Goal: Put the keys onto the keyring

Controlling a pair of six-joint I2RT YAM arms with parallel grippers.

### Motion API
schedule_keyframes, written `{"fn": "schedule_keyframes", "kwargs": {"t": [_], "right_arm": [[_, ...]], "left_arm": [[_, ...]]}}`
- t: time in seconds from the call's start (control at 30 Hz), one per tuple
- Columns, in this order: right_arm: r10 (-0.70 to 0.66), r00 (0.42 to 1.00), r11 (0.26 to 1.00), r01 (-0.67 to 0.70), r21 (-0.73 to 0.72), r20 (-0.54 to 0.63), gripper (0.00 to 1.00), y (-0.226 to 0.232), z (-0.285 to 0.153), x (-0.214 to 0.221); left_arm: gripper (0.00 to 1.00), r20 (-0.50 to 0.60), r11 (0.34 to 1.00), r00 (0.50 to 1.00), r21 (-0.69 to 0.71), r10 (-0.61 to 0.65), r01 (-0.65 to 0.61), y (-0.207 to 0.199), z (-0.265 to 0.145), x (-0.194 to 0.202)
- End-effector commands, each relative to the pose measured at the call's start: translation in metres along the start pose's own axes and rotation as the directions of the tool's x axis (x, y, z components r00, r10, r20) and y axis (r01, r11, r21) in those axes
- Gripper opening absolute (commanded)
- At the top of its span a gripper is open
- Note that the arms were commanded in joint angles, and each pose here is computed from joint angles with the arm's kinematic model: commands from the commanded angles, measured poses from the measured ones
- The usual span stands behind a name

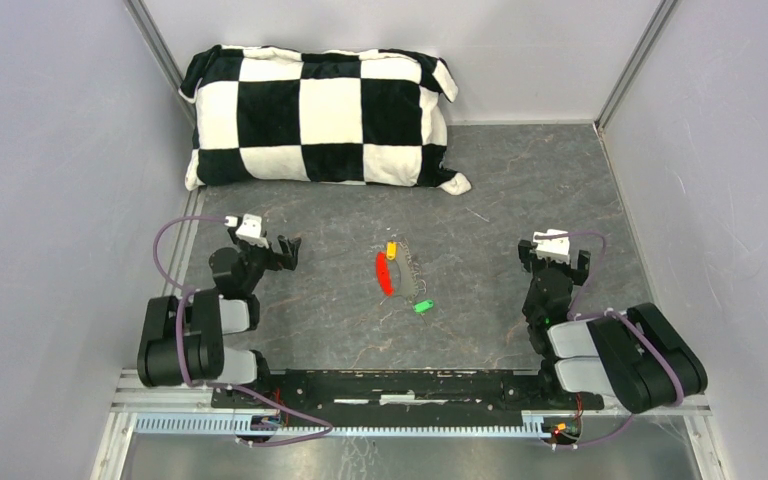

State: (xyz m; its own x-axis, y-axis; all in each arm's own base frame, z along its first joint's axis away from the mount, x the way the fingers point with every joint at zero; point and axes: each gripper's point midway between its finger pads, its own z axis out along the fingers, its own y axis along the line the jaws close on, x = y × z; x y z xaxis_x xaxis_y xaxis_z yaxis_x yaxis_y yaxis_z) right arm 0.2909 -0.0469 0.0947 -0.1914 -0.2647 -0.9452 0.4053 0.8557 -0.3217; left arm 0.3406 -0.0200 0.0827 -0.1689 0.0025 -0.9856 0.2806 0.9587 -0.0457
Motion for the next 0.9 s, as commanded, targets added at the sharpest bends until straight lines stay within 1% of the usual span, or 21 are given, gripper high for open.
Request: {"fn": "schedule_keyframes", "kwargs": {"t": [0.0, 0.1, 0.13, 0.17, 0.2, 0.23, 0.27, 0.3, 0.37, 0.43, 0.87], "right_arm": [[0.048, 0.997, 0.999, -0.048, -0.010, 0.055, 0.98, -0.008, -0.009, 0.003], [0.056, 0.996, 0.994, -0.049, -0.100, 0.067, 0.98, 0.002, -0.009, 0.005], [0.070, 0.994, 0.992, -0.061, -0.108, 0.081, 0.98, 0.000, -0.011, 0.005], [0.064, 0.992, 0.993, -0.053, -0.106, 0.108, 0.98, -0.001, -0.011, -0.001], [0.055, 0.995, 0.992, -0.044, -0.120, 0.087, 0.98, 0.003, -0.009, 0.003], [0.045, 0.998, 0.990, -0.038, -0.135, 0.050, 0.98, 0.008, -0.007, 0.011], [0.053, 0.997, 0.987, -0.044, -0.155, 0.056, 0.98, 0.011, -0.003, 0.008], [0.059, 0.996, 0.984, -0.049, -0.169, 0.059, 0.98, 0.012, -0.002, 0.008], [0.066, 0.997, 0.976, -0.056, -0.210, 0.041, 0.98, 0.018, 0.001, 0.011], [0.068, 0.996, 0.976, -0.056, -0.210, 0.050, 0.98, 0.017, 0.001, 0.009], [0.070, 0.996, 0.976, -0.058, -0.208, 0.054, 0.98, 0.016, 0.000, 0.009]], "left_arm": [[1.00, 0.214, 0.998, 0.977, -0.052, -0.017, 0.029, 0.009, 0.002, -0.036], [1.00, 0.152, 0.995, 0.988, -0.103, 0.028, -0.012, 0.010, 0.004, -0.021], [1.00, 0.186, 0.994, 0.982, -0.105, 0.033, -0.013, 0.007, 0.007, -0.025], [1.00, 0.183, 0.996, 0.983, -0.090, 0.027, -0.011, 0.004, 0.011, -0.024], [1.00, 0.133, 0.995, 0.991, -0.098, 0.022, -0.009, 0.008, 0.017, -0.018], [1.00, 0.059, 0.995, 0.998, -0.102, 0.025, -0.019, 0.010, 0.025, -0.010], [1.00, 0.057, 0.994, 0.998, -0.107, 0.022, -0.016, 0.011, 0.030, -0.010], [1.00, 0.093, 0.994, 0.995, -0.105, 0.025, -0.015, 0.010, 0.030, -0.015], [1.00, 0.071, 0.994, 0.997, -0.108, 0.028, -0.020, 0.010, 0.028, -0.013], [1.00, 0.095, 0.994, 0.995, -0.107, 0.026, -0.016, 0.009, 0.027, -0.016], [1.00, 0.080, 0.994, 0.997, -0.106, 0.021, -0.012, 0.010, 0.029, -0.014]]}}
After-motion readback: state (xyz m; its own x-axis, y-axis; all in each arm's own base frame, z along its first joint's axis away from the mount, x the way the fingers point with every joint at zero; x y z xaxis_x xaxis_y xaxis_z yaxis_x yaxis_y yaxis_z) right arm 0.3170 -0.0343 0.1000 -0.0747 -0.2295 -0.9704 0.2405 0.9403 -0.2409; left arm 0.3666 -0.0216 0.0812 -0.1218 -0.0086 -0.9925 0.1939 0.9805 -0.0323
